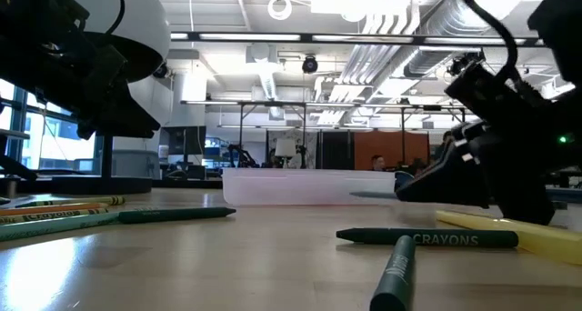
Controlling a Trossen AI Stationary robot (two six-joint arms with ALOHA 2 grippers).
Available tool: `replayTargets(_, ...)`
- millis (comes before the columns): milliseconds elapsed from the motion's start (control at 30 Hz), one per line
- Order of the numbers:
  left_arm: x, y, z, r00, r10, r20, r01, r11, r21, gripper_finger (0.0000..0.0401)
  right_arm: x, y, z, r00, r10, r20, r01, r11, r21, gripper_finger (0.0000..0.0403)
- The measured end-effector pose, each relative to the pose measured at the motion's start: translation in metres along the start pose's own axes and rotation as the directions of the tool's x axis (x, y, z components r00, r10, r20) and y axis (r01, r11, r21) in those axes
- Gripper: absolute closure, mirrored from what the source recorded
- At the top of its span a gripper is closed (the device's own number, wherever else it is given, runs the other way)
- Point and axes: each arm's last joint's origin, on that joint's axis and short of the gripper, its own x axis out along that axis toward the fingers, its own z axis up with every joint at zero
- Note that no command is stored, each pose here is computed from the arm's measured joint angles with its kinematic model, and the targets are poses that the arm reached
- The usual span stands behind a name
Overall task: Pick & place school supplies into a supply box
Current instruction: Put the right blue pencil into the pink supply box
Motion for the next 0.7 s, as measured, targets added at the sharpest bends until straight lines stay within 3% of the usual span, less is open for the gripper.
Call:
replayTargets(200, 0.0, 0.0, 0.0, 1.0, -0.004, -0.002, 0.004, 1.0, 0.0, 0.0203, -0.008, 0.003, 0.022, 0.987, 0.158, 0.012, -0.157, 0.985, -0.066, 0.039)
replayTargets(367, 0.0, 0.0, 0.0, 1.0, -0.003, -0.001, 0.003, 1.0, 0.0, 0.0203, 0.0, -0.012, 0.046, 0.992, 0.107, 0.07, -0.094, 0.98, -0.174, 0.0398)
replayTargets(500, 0.0, 0.0, 0.0, 1.0, -0.001, 0.0, 0.001, 1.0, 0.0, 0.0203, 0.024, -0.037, 0.068, 0.993, 0.086, 0.081, -0.064, 0.968, -0.241, 0.0395)
replayTargets(700, 0.0, 0.0, 0.0, 1.0, 0.0, 0.001, 0.0, 1.0, -0.001, 0.0203, 0.074, -0.075, 0.099, 0.991, 0.133, 0.005, -0.125, 0.943, -0.31, 0.0399)
